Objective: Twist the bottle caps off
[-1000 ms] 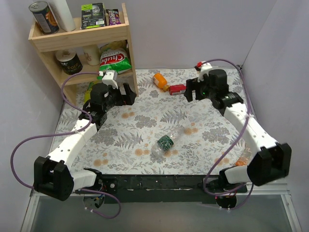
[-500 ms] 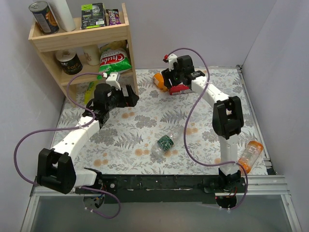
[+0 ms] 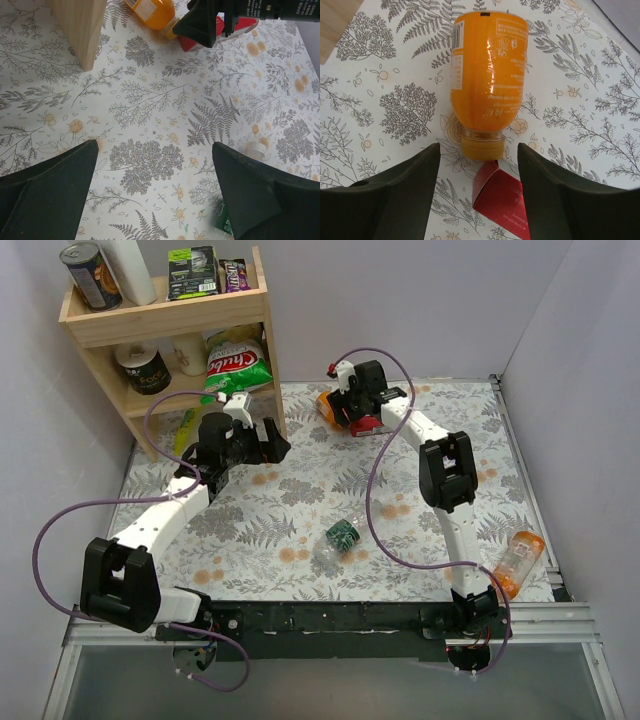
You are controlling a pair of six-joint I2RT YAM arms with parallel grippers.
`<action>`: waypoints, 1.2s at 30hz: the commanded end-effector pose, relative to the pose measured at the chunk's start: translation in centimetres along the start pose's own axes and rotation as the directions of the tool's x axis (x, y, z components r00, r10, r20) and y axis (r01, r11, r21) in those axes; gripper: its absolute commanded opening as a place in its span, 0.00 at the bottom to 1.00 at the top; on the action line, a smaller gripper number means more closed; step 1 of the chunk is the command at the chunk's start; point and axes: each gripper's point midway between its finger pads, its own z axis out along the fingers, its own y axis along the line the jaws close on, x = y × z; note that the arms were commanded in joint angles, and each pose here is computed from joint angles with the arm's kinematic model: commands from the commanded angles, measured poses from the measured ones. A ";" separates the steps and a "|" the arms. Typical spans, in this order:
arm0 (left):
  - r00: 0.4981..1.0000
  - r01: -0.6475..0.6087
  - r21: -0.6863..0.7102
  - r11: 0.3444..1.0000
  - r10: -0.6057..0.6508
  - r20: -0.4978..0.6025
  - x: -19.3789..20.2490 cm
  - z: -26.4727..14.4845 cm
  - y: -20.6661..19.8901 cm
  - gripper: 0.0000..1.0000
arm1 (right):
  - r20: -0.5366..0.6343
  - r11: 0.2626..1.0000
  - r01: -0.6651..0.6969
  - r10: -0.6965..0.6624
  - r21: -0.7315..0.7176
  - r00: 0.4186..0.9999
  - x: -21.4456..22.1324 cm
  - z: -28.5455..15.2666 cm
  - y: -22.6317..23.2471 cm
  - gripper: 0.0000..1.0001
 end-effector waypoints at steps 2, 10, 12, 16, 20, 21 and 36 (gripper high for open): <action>1.000 -0.004 0.039 0.999 0.004 0.017 -1.4 0.0 -0.8 0.98 | 0.020 0.999 0.038 -0.038 0.017 0.999 -0.9 0.9 -0.1 0.71; 1.000 0.007 0.059 0.998 -0.007 -0.001 -1.0 0.1 -1.1 0.98 | -0.019 0.994 0.053 -0.052 0.098 0.998 0.5 2.8 -1.0 0.71; 1.000 0.007 0.063 0.998 -0.006 -0.004 -1.0 0.2 -1.2 0.98 | -0.019 0.993 0.059 -0.057 0.100 0.998 0.6 3.2 -1.0 0.70; 1.000 0.007 0.064 0.998 -0.006 -0.007 -0.9 0.2 -1.1 0.98 | -0.020 0.990 0.087 -0.085 0.114 0.996 0.9 3.9 -0.9 0.55; 1.000 0.003 0.071 0.997 -0.003 -0.004 -1.1 0.0 -1.4 0.98 | -0.008 0.988 0.099 -0.099 0.118 0.995 0.4 4.1 -0.5 0.34; 1.000 0.003 0.070 0.998 -0.003 0.001 -1.2 0.0 -1.4 0.98 | -0.005 0.989 0.095 -0.095 0.117 0.995 0.3 3.9 -0.4 0.20; 0.993 -0.104 0.404 0.909 0.119 -0.011 0.0 -3.0 -7.7 0.98 | -0.040 0.972 -0.223 0.220 -0.079 0.975 -1.8 -14.4 7.6 0.01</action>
